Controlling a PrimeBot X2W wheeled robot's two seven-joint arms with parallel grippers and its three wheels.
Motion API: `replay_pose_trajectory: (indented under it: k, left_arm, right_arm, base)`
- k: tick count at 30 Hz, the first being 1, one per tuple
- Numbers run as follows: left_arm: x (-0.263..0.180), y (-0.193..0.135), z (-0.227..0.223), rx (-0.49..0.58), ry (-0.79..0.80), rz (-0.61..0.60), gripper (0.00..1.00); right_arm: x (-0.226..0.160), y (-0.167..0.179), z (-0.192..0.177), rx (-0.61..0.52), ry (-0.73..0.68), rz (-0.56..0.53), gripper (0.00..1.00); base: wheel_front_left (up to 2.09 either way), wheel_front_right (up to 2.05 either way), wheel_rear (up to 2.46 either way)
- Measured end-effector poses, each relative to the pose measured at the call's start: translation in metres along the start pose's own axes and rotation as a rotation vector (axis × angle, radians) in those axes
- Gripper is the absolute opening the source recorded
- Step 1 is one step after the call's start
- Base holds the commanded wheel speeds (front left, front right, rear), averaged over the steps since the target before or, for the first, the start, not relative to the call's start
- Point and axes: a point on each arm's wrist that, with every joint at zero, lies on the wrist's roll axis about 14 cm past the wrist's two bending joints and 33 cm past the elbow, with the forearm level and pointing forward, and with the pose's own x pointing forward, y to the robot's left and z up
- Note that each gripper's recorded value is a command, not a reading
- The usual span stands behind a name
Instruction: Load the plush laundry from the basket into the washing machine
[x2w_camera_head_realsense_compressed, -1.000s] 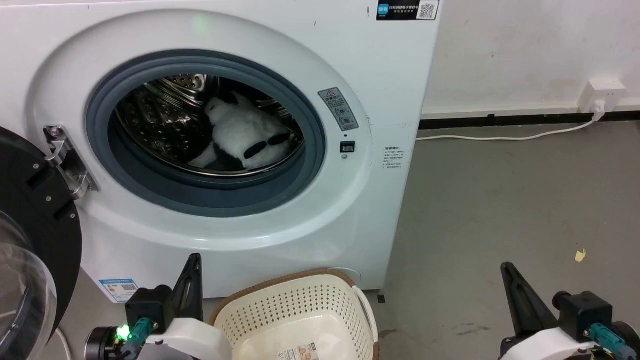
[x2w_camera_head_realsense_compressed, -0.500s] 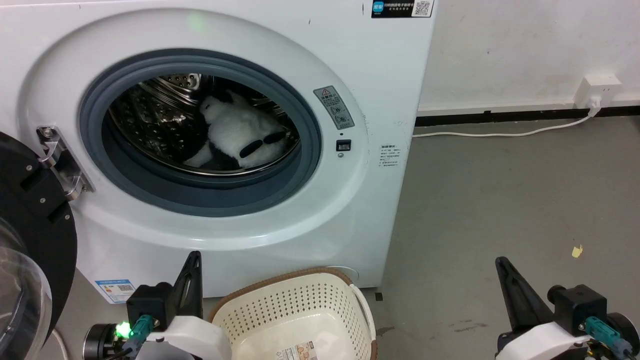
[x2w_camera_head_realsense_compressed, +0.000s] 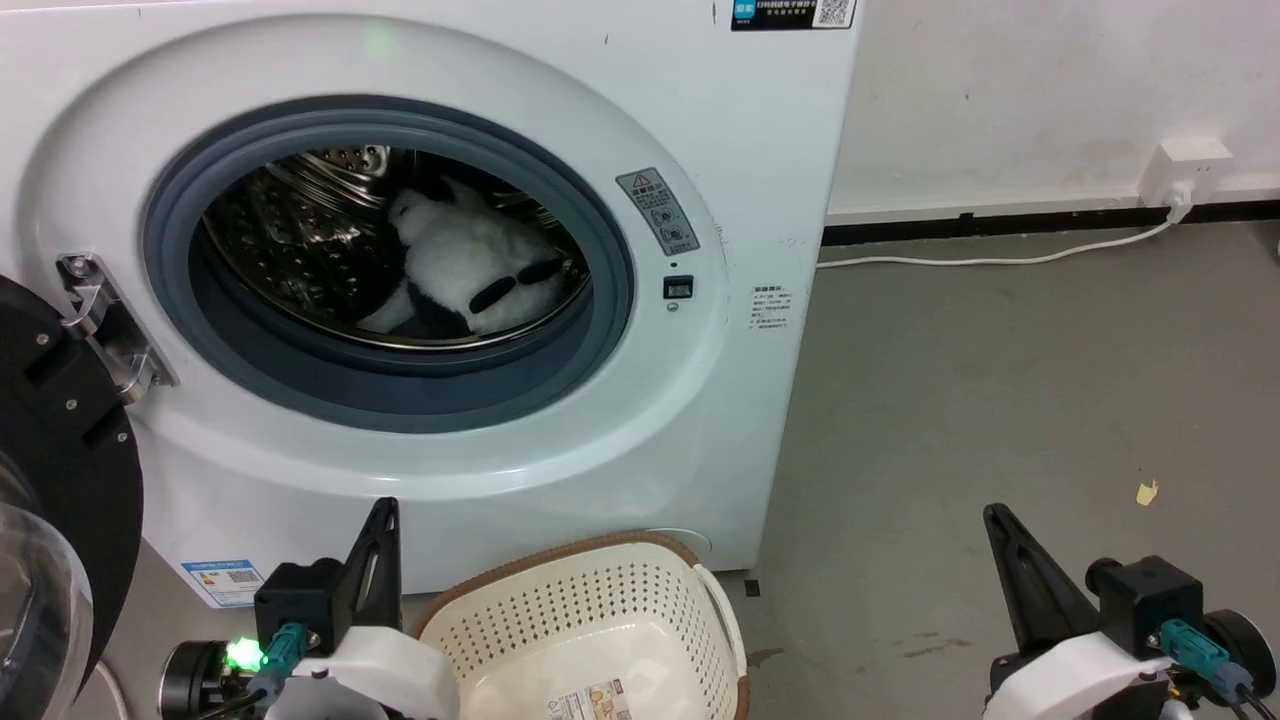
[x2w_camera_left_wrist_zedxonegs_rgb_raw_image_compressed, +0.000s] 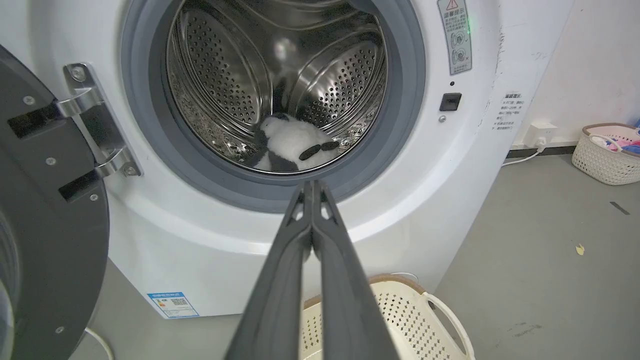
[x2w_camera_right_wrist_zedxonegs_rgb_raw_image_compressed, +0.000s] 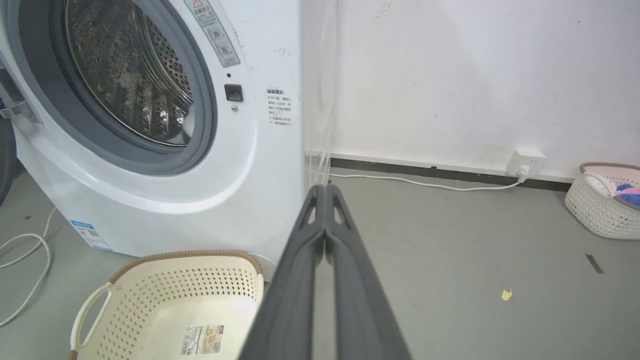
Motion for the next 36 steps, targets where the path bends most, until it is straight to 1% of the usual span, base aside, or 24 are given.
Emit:
replay_pose_trajectory:
  k: [22,36]
  left_arm:
    - [0.0045,-0.0022,0.0009,0.034,0.016,-0.002,0.0]
    - [0.0045,-0.0017,0.0012,0.034,0.015,-0.001,0.0]
  right_arm:
    - [0.0033,-0.0012,0.001,-0.026,0.01,-0.003,0.0]
    - [0.0033,-0.0011,0.001,-0.026,0.01,-0.002,0.0]
  base:
    - [0.0,0.0,0.0]
    - [0.0,0.0,0.0]
